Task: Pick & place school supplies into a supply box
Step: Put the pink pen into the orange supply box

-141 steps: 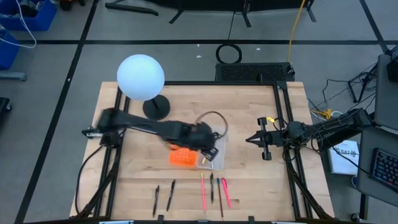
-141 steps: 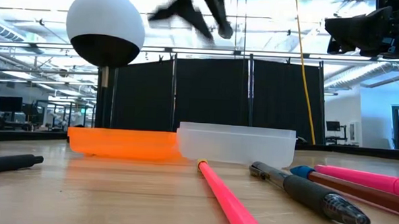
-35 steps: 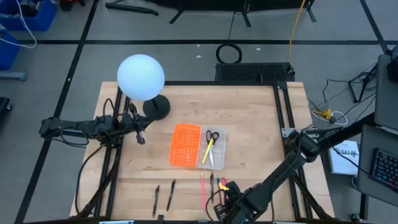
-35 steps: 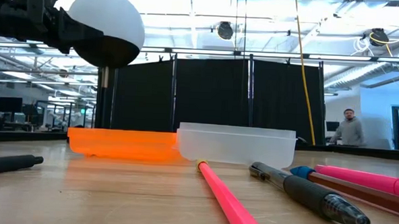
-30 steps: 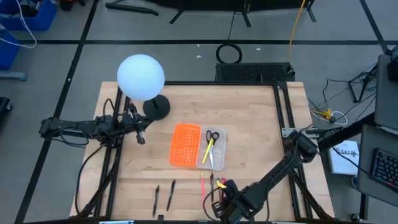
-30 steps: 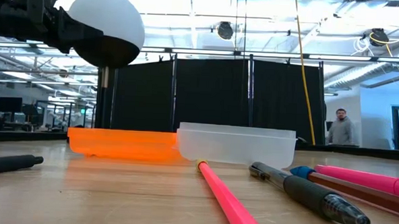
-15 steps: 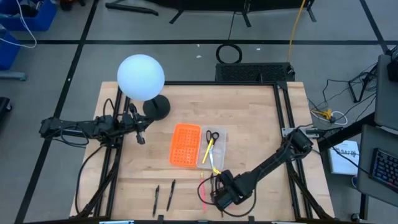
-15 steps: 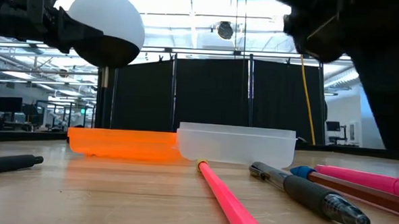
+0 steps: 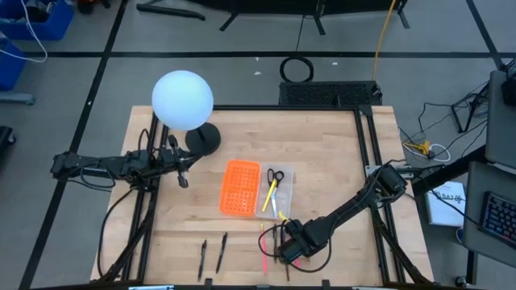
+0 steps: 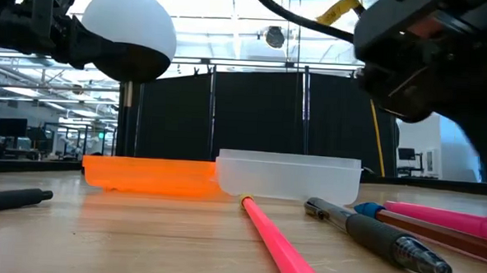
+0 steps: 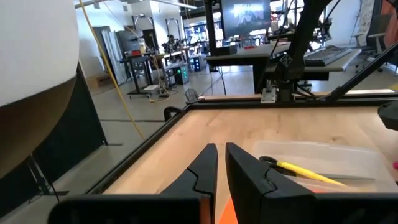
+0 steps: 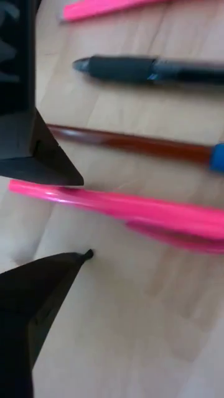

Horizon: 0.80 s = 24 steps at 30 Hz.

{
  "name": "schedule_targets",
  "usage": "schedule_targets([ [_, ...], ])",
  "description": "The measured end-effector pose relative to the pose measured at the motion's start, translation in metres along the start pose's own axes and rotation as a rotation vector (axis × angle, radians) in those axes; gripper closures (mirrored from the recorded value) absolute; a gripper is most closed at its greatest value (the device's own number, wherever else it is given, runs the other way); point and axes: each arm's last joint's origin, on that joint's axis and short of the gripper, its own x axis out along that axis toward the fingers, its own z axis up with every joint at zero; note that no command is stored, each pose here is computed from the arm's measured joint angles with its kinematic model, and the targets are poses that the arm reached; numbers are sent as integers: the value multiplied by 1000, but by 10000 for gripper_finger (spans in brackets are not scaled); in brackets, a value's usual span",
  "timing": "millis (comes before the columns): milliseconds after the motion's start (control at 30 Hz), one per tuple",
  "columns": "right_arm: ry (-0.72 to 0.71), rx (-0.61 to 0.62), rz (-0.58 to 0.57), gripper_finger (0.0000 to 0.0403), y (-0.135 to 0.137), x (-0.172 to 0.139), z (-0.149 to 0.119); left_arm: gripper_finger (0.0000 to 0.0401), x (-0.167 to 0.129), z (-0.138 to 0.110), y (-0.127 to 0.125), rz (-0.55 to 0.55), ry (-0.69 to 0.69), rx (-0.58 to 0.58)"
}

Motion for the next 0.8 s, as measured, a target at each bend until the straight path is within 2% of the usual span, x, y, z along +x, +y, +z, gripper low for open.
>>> schedule_targets([
  [300, -6, 16, -117, 295, -25, 19, 8, 359, 0, -2, 0, -3, 19, 7],
  [567, -9, -63, -145, 381, -35, 25, 12, 359, 0, -8, -1, -11, 80, 9],
  [800, -7, -110, -84, 382, -31, 24, 13, 359, 0, -9, -1, -12, 88, -4],
])
